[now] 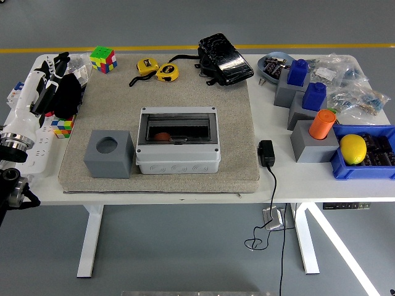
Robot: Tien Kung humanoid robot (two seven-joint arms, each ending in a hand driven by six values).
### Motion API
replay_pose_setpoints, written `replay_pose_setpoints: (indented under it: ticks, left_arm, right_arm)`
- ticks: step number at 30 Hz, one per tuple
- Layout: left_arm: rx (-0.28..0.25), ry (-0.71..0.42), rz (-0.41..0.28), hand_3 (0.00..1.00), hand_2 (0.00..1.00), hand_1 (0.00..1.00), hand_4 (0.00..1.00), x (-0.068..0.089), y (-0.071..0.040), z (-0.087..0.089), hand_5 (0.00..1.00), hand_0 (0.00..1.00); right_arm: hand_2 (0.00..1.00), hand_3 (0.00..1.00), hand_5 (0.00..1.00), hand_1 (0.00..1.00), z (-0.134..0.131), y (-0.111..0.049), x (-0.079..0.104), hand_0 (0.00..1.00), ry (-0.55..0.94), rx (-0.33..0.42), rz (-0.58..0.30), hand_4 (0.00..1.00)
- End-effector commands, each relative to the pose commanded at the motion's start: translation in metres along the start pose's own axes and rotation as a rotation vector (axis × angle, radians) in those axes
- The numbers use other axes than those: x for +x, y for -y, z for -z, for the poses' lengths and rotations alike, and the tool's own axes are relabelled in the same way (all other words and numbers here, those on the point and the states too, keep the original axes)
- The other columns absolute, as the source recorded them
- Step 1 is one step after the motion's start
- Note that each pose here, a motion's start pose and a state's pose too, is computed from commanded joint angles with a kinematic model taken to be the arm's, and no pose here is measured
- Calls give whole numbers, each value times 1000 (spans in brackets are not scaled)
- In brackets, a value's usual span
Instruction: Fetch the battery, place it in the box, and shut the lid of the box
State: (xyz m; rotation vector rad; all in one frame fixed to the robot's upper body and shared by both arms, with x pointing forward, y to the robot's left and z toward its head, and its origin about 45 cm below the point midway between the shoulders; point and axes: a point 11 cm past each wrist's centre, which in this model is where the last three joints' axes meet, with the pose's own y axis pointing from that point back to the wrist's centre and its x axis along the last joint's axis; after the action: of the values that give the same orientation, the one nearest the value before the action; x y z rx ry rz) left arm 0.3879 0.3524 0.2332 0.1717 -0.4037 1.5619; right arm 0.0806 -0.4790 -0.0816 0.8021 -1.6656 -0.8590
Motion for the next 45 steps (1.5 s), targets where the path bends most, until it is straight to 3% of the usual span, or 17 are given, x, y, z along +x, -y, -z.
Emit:
replay_pose_setpoints:
  ticks: [45]
  left_arm:
    - [-16,1,-7,886,904,922,998,2,4,-6,998,938]
  right_arm:
    - [812,855,998,848,6,-1,-4,847,7,9,7,998]
